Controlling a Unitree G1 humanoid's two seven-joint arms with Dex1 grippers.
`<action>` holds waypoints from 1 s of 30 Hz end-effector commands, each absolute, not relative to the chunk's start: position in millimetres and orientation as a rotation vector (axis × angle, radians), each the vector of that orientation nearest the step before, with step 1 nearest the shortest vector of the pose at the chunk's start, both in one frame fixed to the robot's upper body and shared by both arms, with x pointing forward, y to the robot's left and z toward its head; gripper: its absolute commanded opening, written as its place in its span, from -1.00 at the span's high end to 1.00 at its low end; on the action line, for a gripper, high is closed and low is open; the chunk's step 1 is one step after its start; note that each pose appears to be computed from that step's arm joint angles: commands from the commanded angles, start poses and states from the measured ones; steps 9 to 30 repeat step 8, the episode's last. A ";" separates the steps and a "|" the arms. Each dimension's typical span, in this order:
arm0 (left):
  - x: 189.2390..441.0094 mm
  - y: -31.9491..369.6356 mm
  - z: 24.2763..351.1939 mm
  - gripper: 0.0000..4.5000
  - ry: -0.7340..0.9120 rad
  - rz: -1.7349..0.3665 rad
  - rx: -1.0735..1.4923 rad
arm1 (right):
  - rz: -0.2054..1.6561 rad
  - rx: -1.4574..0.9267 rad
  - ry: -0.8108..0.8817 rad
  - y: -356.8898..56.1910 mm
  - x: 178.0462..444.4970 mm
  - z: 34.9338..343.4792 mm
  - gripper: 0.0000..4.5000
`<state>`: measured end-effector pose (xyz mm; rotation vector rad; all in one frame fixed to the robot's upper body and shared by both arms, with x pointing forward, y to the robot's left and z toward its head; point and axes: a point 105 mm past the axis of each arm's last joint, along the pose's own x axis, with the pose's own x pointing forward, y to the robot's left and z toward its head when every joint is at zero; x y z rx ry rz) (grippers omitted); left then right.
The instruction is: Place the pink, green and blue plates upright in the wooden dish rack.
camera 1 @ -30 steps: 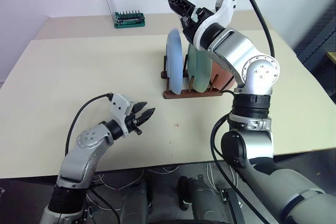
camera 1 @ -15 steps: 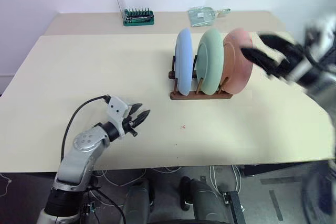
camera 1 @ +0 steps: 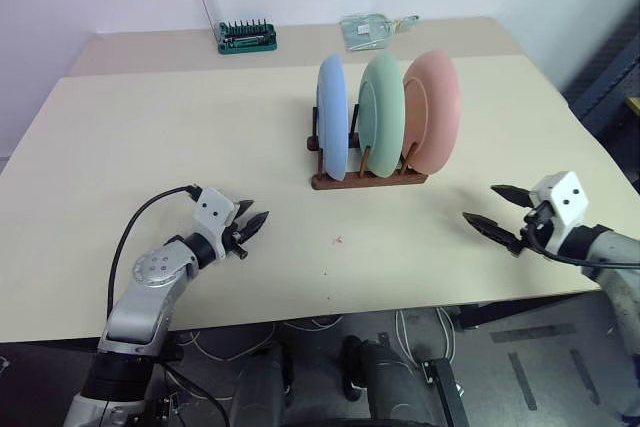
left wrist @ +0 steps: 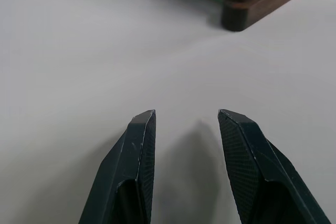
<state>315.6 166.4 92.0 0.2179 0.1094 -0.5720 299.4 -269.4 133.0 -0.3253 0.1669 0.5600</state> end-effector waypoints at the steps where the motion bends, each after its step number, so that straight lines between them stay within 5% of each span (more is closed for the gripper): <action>1: 314.3 174.3 98.2 0.15 0.077 -0.533 0.241 | 0.529 -0.351 0.113 -274.0 308.2 138.3 -0.72; 30: 315.9 175.1 95.1 0.15 0.072 -0.482 0.243 | 0.513 -0.335 0.094 -270.6 313.7 128.0 -0.72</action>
